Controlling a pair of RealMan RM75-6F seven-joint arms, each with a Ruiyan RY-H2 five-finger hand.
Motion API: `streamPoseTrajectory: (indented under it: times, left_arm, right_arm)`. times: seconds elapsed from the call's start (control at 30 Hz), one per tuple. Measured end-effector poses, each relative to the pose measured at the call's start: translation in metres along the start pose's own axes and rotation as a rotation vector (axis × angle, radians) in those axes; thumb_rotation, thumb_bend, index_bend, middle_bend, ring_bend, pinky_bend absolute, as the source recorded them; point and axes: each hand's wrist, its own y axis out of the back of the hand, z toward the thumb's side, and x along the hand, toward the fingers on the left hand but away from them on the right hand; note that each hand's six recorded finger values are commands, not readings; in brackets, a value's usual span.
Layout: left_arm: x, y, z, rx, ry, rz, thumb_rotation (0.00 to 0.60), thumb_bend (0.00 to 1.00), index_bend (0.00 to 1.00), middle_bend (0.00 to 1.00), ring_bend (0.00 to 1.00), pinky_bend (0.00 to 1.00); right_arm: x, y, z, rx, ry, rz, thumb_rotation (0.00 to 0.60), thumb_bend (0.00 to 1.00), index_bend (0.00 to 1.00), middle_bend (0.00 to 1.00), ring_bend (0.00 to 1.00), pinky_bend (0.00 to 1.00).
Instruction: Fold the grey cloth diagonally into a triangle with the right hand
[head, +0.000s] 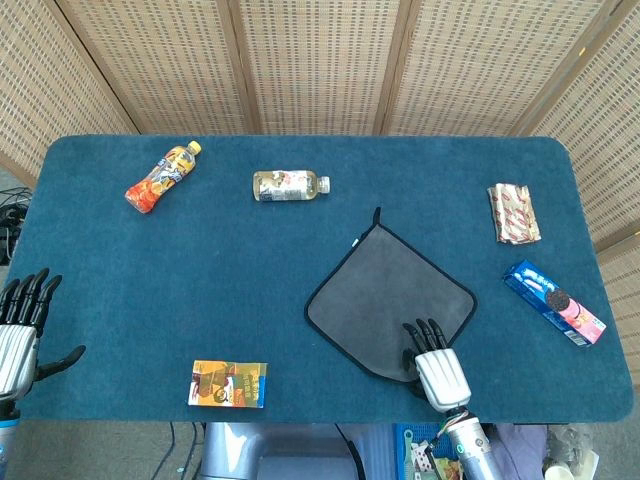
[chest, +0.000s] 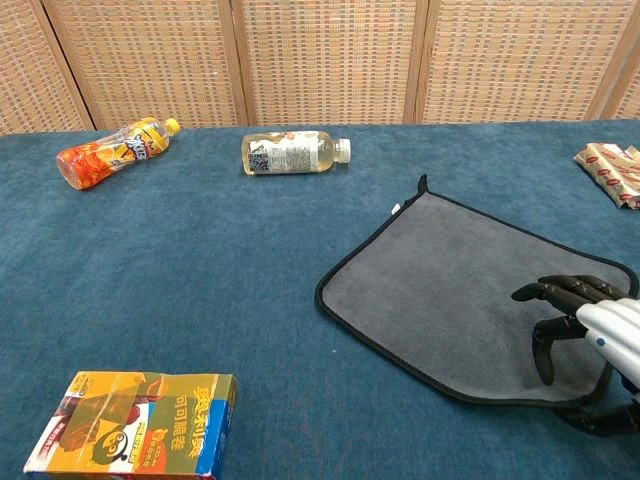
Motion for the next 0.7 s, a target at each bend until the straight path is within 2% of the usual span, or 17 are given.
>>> streamPoseTrajectory:
  times: [0.23,0.47,0.7]
  left_arm:
    - [-0.0003,0.0002,-0.0006,0.000,0.002,0.000,0.600,0.15,0.00,0.00,0.00,0.00]
    - [-0.0004,0.0007,-0.0009,-0.001,0.002,0.002,0.600,0.15,0.00,0.00,0.00,0.00]
    - [-0.0004,0.0011,-0.0008,-0.003,0.001,0.003,0.600,0.15,0.00,0.00,0.00,0.00]
  right_arm:
    - [-0.0001,0.0005,0.0010,-0.010,0.004,-0.003,0.600,0.41,0.59,0.14,0.00,0.00]
    - [-0.0003,-0.0003,0.0011,-0.013,0.003,0.001,0.600,0.52,0.62,0.14,0.00,0.00]
    - [-0.0011,0.0001,0.0011,-0.017,-0.001,0.002,0.600,0.58,0.63,0.14,0.00,0.00]
